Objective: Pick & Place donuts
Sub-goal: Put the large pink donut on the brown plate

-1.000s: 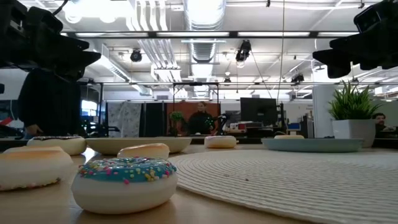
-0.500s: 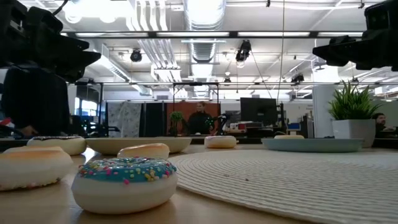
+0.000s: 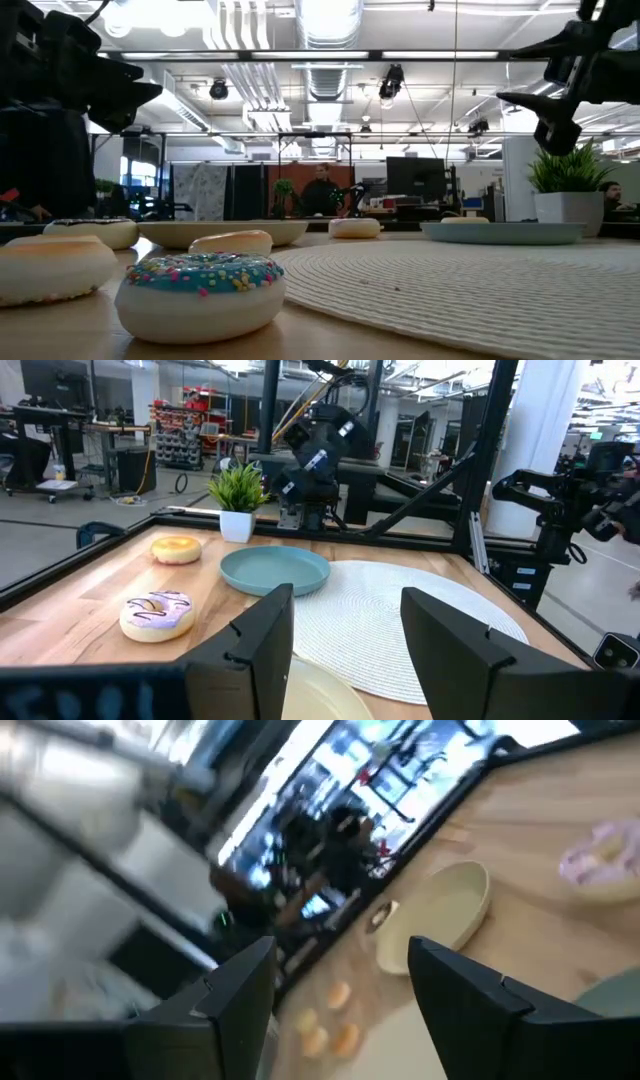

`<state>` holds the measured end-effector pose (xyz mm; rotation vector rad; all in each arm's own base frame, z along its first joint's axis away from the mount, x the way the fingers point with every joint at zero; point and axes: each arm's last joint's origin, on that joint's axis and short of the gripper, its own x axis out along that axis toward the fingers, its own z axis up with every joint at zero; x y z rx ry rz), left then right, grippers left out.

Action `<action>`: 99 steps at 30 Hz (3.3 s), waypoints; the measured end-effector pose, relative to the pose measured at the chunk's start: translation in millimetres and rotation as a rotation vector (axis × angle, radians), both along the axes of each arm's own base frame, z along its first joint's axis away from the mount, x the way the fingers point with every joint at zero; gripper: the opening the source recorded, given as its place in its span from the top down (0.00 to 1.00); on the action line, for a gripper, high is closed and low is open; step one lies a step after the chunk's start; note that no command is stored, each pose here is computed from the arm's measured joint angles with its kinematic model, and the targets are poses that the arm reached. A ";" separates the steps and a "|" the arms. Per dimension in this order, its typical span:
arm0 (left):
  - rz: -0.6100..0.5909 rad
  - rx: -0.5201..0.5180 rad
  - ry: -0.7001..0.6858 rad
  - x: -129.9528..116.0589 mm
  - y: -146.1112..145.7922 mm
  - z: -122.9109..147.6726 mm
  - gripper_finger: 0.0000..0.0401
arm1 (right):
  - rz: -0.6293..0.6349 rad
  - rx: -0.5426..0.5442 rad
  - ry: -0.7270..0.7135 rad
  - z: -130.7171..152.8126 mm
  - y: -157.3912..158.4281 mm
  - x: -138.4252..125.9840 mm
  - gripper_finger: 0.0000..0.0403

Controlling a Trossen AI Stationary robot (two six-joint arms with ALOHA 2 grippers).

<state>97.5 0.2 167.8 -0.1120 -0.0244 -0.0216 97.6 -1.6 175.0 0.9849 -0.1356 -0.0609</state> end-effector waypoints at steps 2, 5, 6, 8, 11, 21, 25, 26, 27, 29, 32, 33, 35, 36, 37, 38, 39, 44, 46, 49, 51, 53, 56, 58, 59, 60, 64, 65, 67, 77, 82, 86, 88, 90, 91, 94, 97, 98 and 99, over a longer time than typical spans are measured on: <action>0.000 0.000 0.001 0.0 0.0 -0.1 0.60 | -0.063 0.119 -0.035 1.7 -2.2 -0.6 0.46; 0.000 0.000 0.000 0.0 0.0 0.0 0.60 | -0.132 0.241 -0.107 5.9 -4.6 -1.8 0.46; 0.000 0.000 0.000 0.0 0.0 -0.1 0.60 | -0.169 0.238 -0.125 7.5 -5.6 -2.1 0.46; 0.000 0.000 0.000 0.0 0.0 0.0 0.60 | -0.222 0.237 -0.181 12.4 -7.2 -3.3 0.46; 0.000 0.000 0.000 0.0 0.0 0.1 0.60 | -0.264 0.234 -0.275 21.7 -8.8 -4.9 0.46; 0.000 0.000 0.000 0.0 0.0 0.0 0.60 | -0.396 0.247 -0.021 25.0 -12.2 32.4 0.46; 0.000 0.000 0.000 0.0 0.0 -0.1 0.60 | -0.447 0.139 0.246 45.6 -14.6 68.6 0.46; 0.000 0.000 0.000 0.0 0.0 -0.1 0.60 | -0.473 0.124 0.356 48.6 -17.1 77.0 0.46; 0.000 0.000 0.000 0.0 0.0 0.0 0.60 | -0.503 0.119 0.483 49.2 -20.3 83.5 0.46; 0.000 0.000 0.000 0.0 0.0 0.0 0.60 | -0.558 0.131 0.714 52.4 -27.8 95.3 0.46; 0.000 0.000 0.000 0.0 0.0 0.0 0.60 | -0.586 0.140 0.993 60.4 -42.1 114.5 0.46; 0.000 0.000 0.000 0.0 0.0 -0.1 0.60 | -0.590 0.131 1.063 63.5 -48.1 121.8 0.46; 0.000 0.000 0.000 0.0 0.0 0.1 0.60 | -0.598 0.100 1.186 68.9 -63.0 137.0 0.46; 0.000 0.000 0.000 0.0 0.0 0.0 0.60 | -0.596 0.090 1.241 70.7 -71.9 143.5 0.46; 0.000 0.000 0.000 0.0 0.0 0.0 0.60 | -0.586 0.087 1.292 71.6 -82.0 149.4 0.46; 0.000 0.000 0.000 0.0 0.0 0.1 0.60 | -0.567 0.087 1.335 71.3 -92.9 155.6 0.46; 0.000 0.000 0.000 0.0 0.0 0.0 0.60 | -0.543 0.092 1.375 69.8 -104.0 160.4 0.46; 0.001 0.000 0.000 0.0 0.1 0.0 0.60 | -0.479 0.136 1.545 51.2 -150.1 171.4 0.46; 0.001 0.000 0.000 0.0 0.1 -0.1 0.60 | -0.465 0.155 1.610 43.2 -160.8 170.4 0.46; 0.001 0.000 0.000 0.0 0.1 -0.1 0.60 | -0.408 0.205 1.647 32.1 -172.7 170.2 0.46; 0.001 0.000 0.000 0.0 0.1 0.1 0.60 | -0.385 0.226 1.665 24.6 -179.4 171.1 0.46; 0.001 0.000 0.000 0.0 0.1 0.0 0.60 | -0.373 0.229 1.693 16.7 -185.4 171.5 0.46; 0.001 0.000 0.000 0.0 0.1 0.0 0.60 | -0.339 0.246 1.720 6.8 -192.6 172.4 0.46; 0.001 0.000 0.001 0.0 0.1 -0.1 0.60 | -0.303 0.236 1.735 2.0 -197.5 172.0 0.46; 0.001 0.000 0.000 0.0 0.1 0.0 0.60 | -0.290 0.226 1.741 0.1 -199.4 171.9 0.46; 0.001 0.000 0.000 0.0 0.1 0.1 0.60 | -0.280 0.217 1.746 -1.5 -201.4 171.4 0.46; 0.000 0.000 0.000 0.0 0.0 0.0 0.60 | -0.248 0.191 1.773 -6.3 -208.5 167.5 0.46; 0.000 0.000 0.000 0.0 0.0 0.1 0.60 | -0.242 0.187 1.776 -7.6 -210.3 166.7 0.46; 0.000 0.000 0.000 0.0 0.0 0.0 0.60 | -0.221 0.190 1.777 -9.8 -212.5 165.7 0.46; 0.000 0.000 0.000 0.0 0.0 0.0 0.60 | -0.095 0.236 1.775 -34.3 -217.1 170.3 0.60; 0.000 0.000 0.000 0.0 0.0 0.0 0.60 | -0.068 0.201 1.751 -32.3 -215.2 173.1 0.72; 0.000 0.000 0.000 0.0 0.0 0.1 0.60 | -0.137 0.149 1.579 -5.4 -217.3 178.8 0.87; 0.000 0.000 0.000 0.0 0.0 0.0 0.60 | -0.186 0.134 1.495 13.7 -216.2 178.4 0.94; 0.000 0.000 -0.001 0.0 0.0 0.1 0.60 | -0.238 0.119 1.378 32.9 -217.2 179.1 0.96; 0.000 0.000 0.000 0.0 0.0 0.0 0.60 | -0.248 0.130 1.305 43.8 -216.6 178.4 0.96; 0.000 0.000 0.000 0.0 0.0 0.1 0.60 | -0.223 0.178 1.012 79.1 -214.4 177.5 0.96; 0.000 0.000 0.000 0.0 0.0 0.0 0.60 | -0.214 0.223 0.735 105.9 -205.4 175.9 0.96; 0.000 0.000 0.000 0.0 0.0 0.0 0.60 | -0.218 0.235 0.649 112.8 -201.4 175.1 0.96; 0.000 0.000 0.000 0.0 0.0 0.1 0.60 | -0.225 0.248 0.568 117.8 -197.2 173.6 0.97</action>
